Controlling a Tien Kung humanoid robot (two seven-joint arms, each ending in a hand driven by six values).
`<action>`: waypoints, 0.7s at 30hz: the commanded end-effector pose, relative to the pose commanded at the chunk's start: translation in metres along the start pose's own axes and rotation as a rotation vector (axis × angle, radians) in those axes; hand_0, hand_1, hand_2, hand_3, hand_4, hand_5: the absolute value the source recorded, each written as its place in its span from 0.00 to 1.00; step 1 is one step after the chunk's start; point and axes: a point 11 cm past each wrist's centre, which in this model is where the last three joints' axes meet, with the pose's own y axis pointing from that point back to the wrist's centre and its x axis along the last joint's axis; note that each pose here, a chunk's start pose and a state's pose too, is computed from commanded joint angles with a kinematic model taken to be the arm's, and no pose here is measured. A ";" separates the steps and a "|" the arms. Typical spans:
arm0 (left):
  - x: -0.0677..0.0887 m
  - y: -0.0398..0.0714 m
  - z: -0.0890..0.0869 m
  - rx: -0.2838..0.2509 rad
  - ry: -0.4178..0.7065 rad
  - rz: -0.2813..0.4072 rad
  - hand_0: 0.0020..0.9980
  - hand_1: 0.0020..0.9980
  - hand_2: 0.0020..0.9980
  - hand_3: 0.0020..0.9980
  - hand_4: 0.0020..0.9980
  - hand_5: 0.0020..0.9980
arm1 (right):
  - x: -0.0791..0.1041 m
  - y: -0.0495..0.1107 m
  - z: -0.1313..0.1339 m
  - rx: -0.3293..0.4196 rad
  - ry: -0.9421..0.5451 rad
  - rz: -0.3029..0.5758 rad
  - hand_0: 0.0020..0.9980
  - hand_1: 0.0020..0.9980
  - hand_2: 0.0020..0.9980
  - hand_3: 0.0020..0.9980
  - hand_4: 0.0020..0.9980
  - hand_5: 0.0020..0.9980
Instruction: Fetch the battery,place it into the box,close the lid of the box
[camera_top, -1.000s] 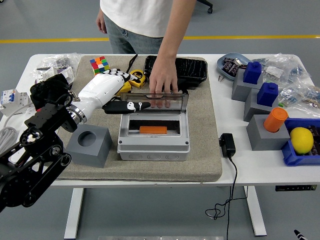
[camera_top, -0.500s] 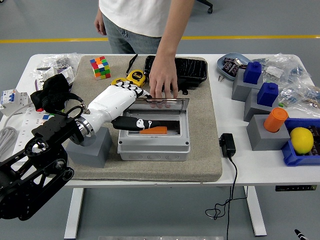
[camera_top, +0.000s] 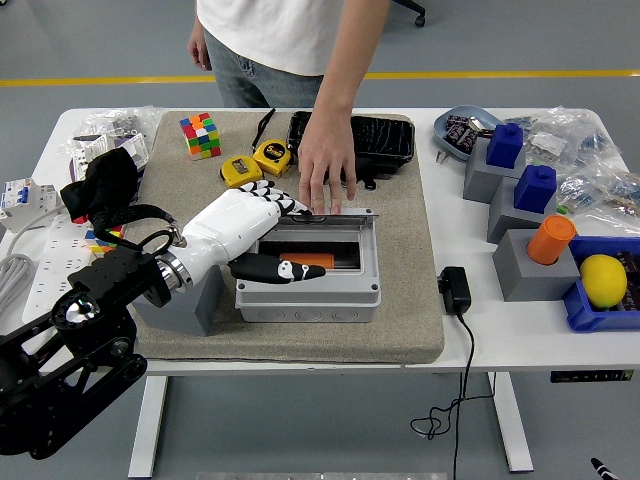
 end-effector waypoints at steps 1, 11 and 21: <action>-0.002 0.001 0.001 -0.002 -0.002 -0.005 0.91 0.88 0.80 0.74 1.00 1.00 | 0.000 0.000 0.000 0.000 0.000 0.000 0.80 0.79 0.77 0.77 1.00 1.00; -0.019 0.007 0.008 -0.017 -0.021 -0.059 0.91 0.88 0.80 0.75 1.00 1.00 | 0.000 0.000 0.000 -0.002 -0.003 0.000 0.80 0.79 0.77 0.77 1.00 1.00; 0.013 0.006 0.014 -0.049 0.060 0.063 0.91 0.88 0.79 0.74 1.00 1.00 | 0.000 0.000 -0.002 0.001 -0.006 0.000 0.80 0.79 0.77 0.77 1.00 1.00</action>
